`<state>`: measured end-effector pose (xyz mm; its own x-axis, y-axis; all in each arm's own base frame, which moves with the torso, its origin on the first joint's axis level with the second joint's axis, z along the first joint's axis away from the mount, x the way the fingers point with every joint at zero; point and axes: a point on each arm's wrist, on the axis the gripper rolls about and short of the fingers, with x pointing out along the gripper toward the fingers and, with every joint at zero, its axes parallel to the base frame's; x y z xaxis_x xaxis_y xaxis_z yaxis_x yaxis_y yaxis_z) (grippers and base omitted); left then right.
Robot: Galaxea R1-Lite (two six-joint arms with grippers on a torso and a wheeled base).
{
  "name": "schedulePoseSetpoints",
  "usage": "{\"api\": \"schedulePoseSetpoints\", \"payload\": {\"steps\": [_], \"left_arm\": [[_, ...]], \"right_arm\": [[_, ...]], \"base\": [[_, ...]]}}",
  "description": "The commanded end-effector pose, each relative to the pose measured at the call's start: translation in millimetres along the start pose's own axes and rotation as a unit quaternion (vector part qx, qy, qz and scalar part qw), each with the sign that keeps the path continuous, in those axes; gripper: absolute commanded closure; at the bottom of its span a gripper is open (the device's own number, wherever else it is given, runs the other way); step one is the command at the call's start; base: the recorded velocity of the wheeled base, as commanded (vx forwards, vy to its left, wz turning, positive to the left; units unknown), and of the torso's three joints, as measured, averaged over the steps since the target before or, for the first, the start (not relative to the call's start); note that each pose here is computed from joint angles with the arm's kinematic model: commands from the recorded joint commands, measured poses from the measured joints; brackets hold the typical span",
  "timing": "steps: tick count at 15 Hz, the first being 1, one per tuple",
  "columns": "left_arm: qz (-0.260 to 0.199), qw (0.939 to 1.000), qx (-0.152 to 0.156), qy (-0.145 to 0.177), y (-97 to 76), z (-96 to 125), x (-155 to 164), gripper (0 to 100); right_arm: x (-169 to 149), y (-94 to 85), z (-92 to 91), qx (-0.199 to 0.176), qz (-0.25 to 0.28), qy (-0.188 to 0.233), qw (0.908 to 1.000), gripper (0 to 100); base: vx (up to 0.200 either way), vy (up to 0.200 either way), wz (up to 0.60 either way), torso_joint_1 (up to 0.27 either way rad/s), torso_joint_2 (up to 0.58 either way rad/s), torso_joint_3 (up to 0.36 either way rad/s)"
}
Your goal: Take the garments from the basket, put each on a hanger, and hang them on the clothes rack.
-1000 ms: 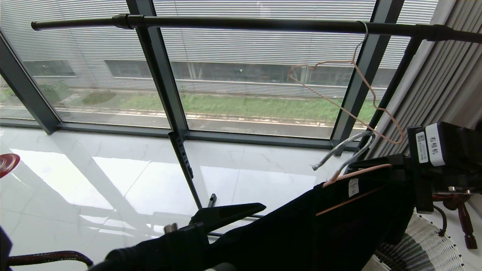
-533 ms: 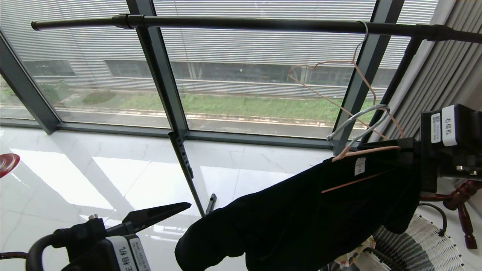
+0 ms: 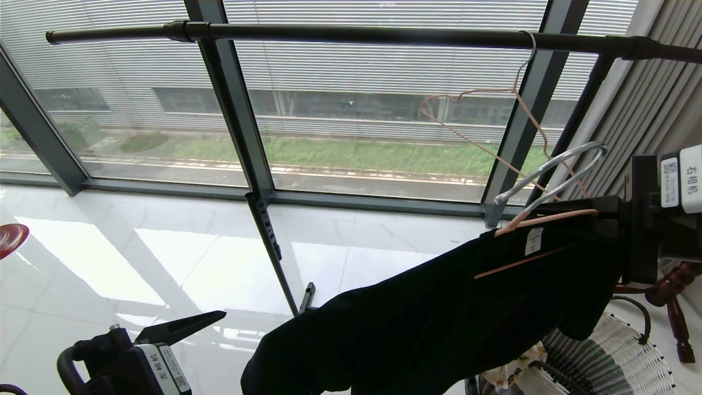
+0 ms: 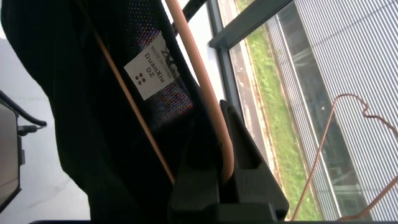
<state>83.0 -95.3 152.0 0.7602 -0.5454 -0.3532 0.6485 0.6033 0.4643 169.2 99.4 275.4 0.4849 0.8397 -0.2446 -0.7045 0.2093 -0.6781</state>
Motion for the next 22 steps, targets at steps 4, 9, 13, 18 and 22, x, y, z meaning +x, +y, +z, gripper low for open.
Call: {"api": "schedulePoseSetpoints", "payload": {"steps": [4, 9, 13, 18, 22], "left_arm": [[-0.002, 0.9999, 0.002, 0.014, -0.9, -2, 5, 100], [0.037, 0.9986, -0.010, 0.035, 5.8, -19, -4, 100], [0.103, 0.9930, -0.035, 0.047, 15.2, -36, -21, 100], [0.108, 0.9931, -0.033, 0.029, 20.0, -26, -21, 0], [0.119, 0.9920, -0.040, 0.014, 24.9, -18, -22, 0]], "right_arm": [[-4, 5.2, 9.0, -0.009, 0.004, -0.016, 0.9998, 100], [-13, 2.5, 6.4, 0.020, -0.019, -0.004, 0.9996, 100], [-30, -2.1, 1.6, 0.052, -0.057, 0.015, 0.9969, 100], [-29, -5.0, 3.3, 0.064, -0.069, 0.006, 0.9955, 100], [-29, -2.3, 0.5, 0.093, -0.073, 0.018, 0.9928, 100]], "base": [[0.000, 0.000, 0.00, 0.000, 0.00, 0.000], [0.000, 0.000, 0.00, 0.000, 0.00, 0.000], [0.000, 0.000, 0.00, 0.000, 0.00, 0.000], [0.000, 0.000, 0.00, 0.000, 0.00, 0.000], [0.000, 0.000, 0.00, 0.000, 0.00, 0.000]]}}
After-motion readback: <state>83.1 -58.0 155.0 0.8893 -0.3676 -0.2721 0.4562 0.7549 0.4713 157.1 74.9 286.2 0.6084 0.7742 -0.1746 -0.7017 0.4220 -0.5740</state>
